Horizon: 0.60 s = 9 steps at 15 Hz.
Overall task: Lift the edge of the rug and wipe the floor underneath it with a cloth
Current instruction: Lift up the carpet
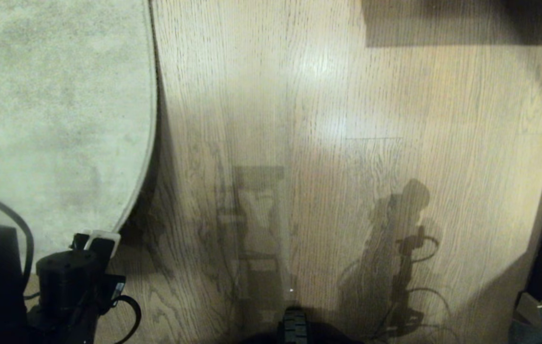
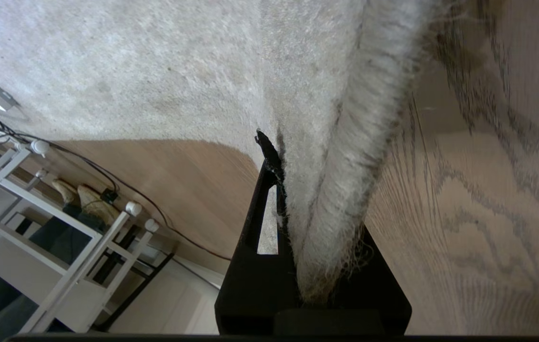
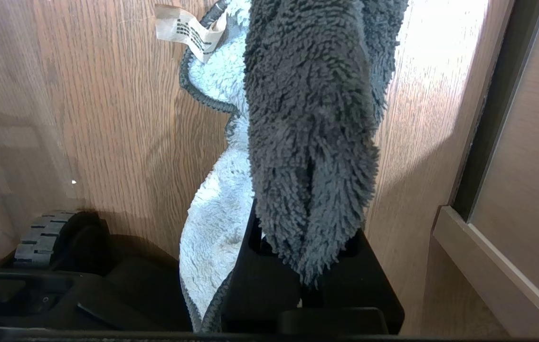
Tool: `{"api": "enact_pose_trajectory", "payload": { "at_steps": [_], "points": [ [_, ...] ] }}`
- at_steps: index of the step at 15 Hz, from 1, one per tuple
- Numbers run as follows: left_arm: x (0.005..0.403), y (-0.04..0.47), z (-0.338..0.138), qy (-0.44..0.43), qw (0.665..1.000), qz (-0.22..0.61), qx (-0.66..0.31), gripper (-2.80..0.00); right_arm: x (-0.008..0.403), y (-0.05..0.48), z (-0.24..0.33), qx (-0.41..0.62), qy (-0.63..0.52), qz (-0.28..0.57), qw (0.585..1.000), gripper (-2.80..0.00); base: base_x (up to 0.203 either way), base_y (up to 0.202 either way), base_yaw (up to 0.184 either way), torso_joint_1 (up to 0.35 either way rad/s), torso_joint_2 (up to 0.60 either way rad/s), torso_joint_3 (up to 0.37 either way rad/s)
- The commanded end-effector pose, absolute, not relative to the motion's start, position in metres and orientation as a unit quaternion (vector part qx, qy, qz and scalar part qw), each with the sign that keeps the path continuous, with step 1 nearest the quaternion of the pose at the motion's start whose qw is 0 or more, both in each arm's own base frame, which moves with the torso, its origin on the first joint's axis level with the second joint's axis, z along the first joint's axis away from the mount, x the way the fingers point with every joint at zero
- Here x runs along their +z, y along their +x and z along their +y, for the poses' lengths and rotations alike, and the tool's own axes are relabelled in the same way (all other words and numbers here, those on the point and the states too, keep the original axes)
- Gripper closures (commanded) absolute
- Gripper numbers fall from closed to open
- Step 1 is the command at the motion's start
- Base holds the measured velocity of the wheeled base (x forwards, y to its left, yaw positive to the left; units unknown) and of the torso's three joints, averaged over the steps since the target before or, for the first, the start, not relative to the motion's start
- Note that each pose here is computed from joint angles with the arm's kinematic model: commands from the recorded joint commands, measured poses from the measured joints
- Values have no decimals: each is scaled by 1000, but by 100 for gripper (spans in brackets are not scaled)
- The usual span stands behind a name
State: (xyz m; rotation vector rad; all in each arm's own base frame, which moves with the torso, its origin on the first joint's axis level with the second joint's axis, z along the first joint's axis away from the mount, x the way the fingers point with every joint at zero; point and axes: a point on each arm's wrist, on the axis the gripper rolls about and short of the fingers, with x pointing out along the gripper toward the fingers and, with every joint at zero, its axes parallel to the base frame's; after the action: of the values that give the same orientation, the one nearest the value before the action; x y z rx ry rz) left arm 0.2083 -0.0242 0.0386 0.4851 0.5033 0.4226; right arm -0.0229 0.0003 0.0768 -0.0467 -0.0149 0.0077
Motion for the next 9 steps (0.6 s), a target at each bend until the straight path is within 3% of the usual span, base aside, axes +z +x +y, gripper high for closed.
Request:
{"api": "enact_pose_trajectory", "payload": {
  "at_steps": [1, 9],
  "points": [
    [52, 210, -25, 219, 930, 202, 214, 0, 77, -23, 0, 4, -24, -7, 1000, 0, 0, 0, 0, 0, 0, 0],
    [84, 224, -16, 170, 960, 117, 189, 0, 77, -23, 0, 4, -24, -7, 1000, 0, 0, 0, 0, 0, 0, 0]
  ]
}}
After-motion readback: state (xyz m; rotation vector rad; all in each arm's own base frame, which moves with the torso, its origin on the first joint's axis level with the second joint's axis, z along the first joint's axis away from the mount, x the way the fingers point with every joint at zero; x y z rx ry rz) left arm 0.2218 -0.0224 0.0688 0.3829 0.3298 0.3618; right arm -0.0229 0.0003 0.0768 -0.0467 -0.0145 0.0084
